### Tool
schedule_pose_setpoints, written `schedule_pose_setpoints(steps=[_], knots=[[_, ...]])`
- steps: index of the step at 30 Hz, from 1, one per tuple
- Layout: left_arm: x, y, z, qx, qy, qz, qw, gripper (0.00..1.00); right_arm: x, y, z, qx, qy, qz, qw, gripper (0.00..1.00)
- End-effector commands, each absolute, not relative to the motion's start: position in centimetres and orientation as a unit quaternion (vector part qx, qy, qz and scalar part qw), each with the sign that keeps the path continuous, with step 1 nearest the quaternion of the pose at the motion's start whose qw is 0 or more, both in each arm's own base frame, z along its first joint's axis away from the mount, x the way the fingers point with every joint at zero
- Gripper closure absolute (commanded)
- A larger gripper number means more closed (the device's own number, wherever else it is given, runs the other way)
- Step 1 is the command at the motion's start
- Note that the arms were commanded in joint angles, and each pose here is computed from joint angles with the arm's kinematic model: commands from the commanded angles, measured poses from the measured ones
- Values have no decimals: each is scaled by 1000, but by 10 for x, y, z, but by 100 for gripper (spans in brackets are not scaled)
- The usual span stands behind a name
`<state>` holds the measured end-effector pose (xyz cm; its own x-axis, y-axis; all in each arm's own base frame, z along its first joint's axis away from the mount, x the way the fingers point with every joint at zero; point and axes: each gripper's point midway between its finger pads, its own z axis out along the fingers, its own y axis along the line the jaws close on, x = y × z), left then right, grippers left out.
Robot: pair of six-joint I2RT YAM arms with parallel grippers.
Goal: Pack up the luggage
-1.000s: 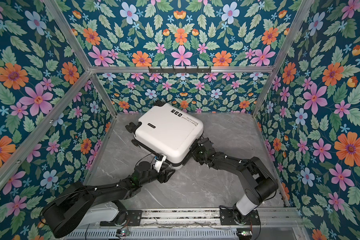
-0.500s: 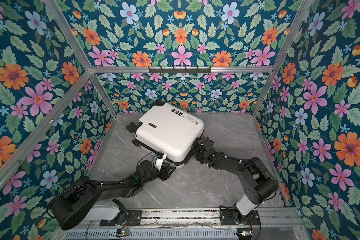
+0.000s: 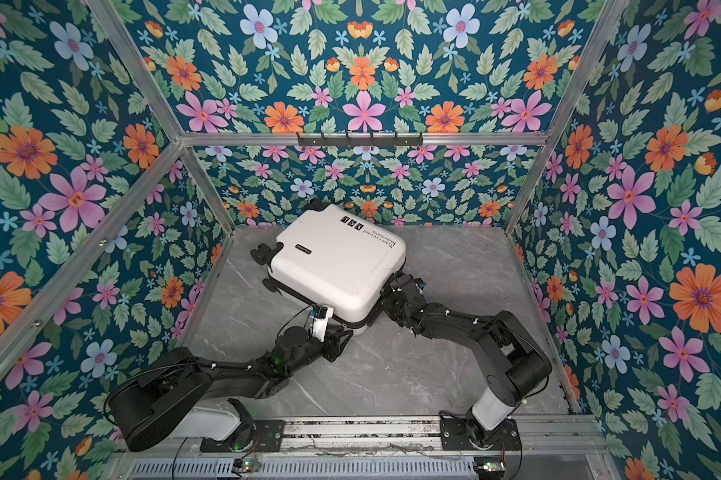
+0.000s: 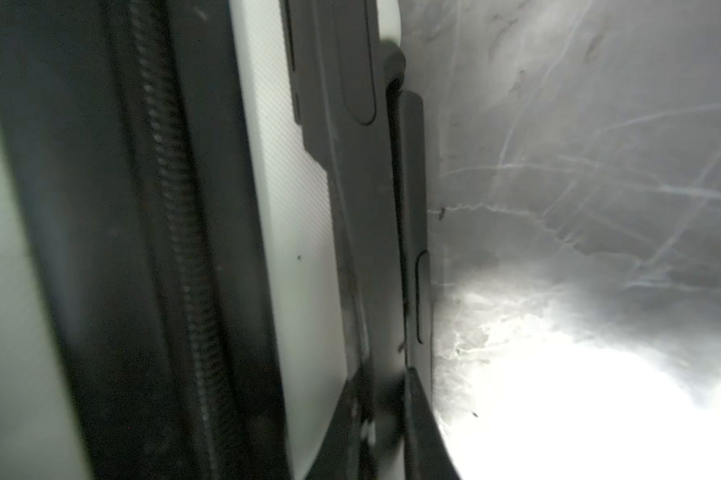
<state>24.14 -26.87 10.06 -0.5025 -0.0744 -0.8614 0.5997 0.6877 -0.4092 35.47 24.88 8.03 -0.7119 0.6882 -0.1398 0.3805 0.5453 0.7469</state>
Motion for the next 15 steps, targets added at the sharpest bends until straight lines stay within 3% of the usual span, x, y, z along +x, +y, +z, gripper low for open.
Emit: schedule_pose_setpoints(steps=[1, 15], knots=[[255, -272, 158, 134, 722, -393, 554, 59, 342, 289, 107, 254, 842, 444, 168, 100], [250, -271, 158, 111, 720, -405, 552, 83, 340, 289, 109, 252, 842, 448, 167, 100]])
